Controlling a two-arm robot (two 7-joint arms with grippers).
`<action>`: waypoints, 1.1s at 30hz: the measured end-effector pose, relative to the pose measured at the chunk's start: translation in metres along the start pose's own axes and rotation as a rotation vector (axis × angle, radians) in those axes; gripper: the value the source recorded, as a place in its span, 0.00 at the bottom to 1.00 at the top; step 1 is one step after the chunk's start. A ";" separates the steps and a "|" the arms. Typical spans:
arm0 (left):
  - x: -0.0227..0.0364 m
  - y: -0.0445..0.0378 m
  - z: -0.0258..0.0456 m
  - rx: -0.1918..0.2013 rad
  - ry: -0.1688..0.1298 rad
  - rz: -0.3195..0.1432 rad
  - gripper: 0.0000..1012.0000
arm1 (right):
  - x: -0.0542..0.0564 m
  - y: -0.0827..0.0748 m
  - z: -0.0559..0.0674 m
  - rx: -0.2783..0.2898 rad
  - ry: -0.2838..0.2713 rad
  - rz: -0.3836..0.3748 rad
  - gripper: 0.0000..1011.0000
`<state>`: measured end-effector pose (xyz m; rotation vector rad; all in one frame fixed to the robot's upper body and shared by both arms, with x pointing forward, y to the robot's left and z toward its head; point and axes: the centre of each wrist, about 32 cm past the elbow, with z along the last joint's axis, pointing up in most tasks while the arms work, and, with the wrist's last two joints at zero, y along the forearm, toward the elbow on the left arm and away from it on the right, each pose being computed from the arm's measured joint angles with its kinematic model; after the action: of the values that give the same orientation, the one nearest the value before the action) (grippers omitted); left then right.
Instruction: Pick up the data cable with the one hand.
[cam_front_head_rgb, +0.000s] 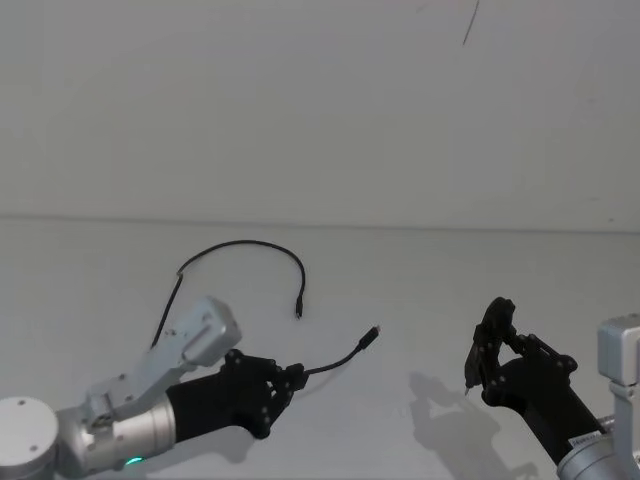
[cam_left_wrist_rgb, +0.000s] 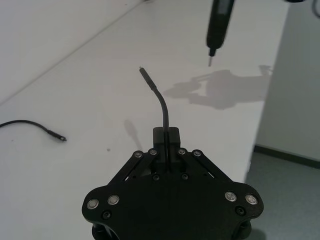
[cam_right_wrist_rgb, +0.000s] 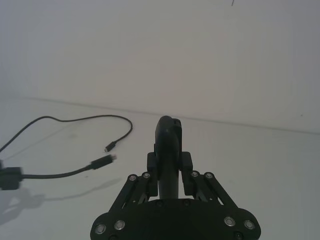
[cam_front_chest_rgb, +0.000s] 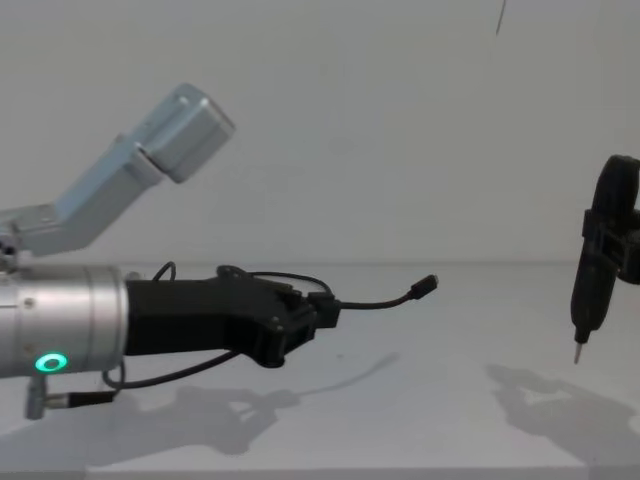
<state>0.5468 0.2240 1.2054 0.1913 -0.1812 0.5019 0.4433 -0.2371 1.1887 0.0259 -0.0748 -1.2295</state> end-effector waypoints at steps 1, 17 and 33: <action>-0.0020 0.0063 0.0016 -0.001 -0.002 -0.003 0.04 | 0.000 0.000 0.000 0.000 0.000 0.000 0.27; -0.0155 0.0383 0.0113 0.004 -0.008 -0.019 0.04 | -0.002 0.001 0.002 0.017 0.020 0.007 0.27; -0.0201 0.0467 0.0149 0.006 -0.010 -0.024 0.04 | -0.009 0.001 0.016 0.057 0.174 0.082 0.27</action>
<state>0.5046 0.2516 1.2218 0.2021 -0.1873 0.4775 0.4398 -0.2281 1.2048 0.1775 0.0402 -1.1384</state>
